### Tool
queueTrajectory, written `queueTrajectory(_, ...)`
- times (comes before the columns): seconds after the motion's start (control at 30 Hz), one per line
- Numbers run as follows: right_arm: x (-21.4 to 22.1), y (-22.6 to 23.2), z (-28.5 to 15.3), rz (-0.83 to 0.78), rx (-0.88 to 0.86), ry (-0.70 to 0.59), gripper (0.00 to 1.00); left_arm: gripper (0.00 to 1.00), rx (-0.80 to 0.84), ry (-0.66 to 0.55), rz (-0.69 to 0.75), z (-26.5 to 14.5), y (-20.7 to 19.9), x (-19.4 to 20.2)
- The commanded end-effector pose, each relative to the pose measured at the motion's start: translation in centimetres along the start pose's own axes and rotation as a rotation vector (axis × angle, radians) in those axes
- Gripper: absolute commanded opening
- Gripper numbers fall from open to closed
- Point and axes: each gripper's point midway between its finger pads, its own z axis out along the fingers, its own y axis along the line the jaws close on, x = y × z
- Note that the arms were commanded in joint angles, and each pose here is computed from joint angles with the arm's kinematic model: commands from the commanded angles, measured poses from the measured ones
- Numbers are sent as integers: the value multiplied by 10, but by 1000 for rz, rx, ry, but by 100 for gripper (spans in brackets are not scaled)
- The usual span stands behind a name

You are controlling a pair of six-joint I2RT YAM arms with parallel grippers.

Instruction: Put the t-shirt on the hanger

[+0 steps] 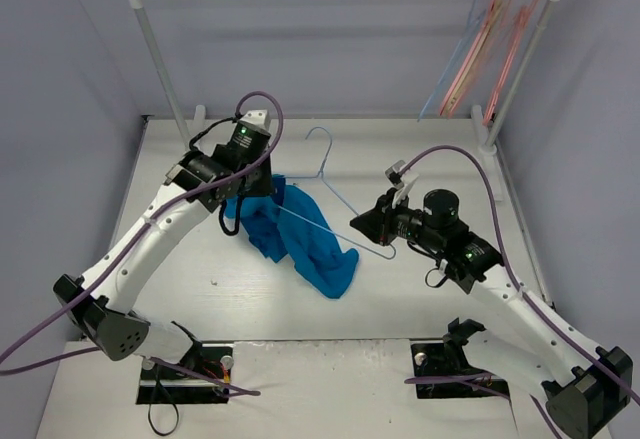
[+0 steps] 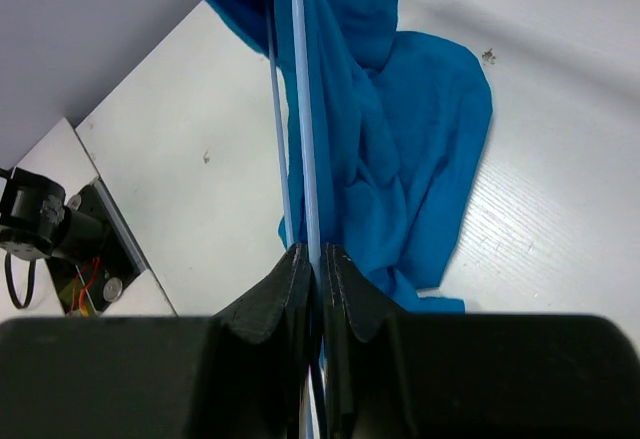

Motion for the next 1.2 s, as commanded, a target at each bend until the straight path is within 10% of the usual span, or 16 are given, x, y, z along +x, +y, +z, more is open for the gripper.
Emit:
queueTrajectory(0.0,-46,12,2,-40,-30,-198,0,0,95,-97,-83,-24,-27,-18)
queueTrajectory(1.07,-89,23,5,-322,-107,-456,0,0,403,-89,243,-71,-116,-30)
queueTrajectory(1.17,-88,23,6,-312,-136,-459,0,21,420,-79,272,-73,-116,-25)
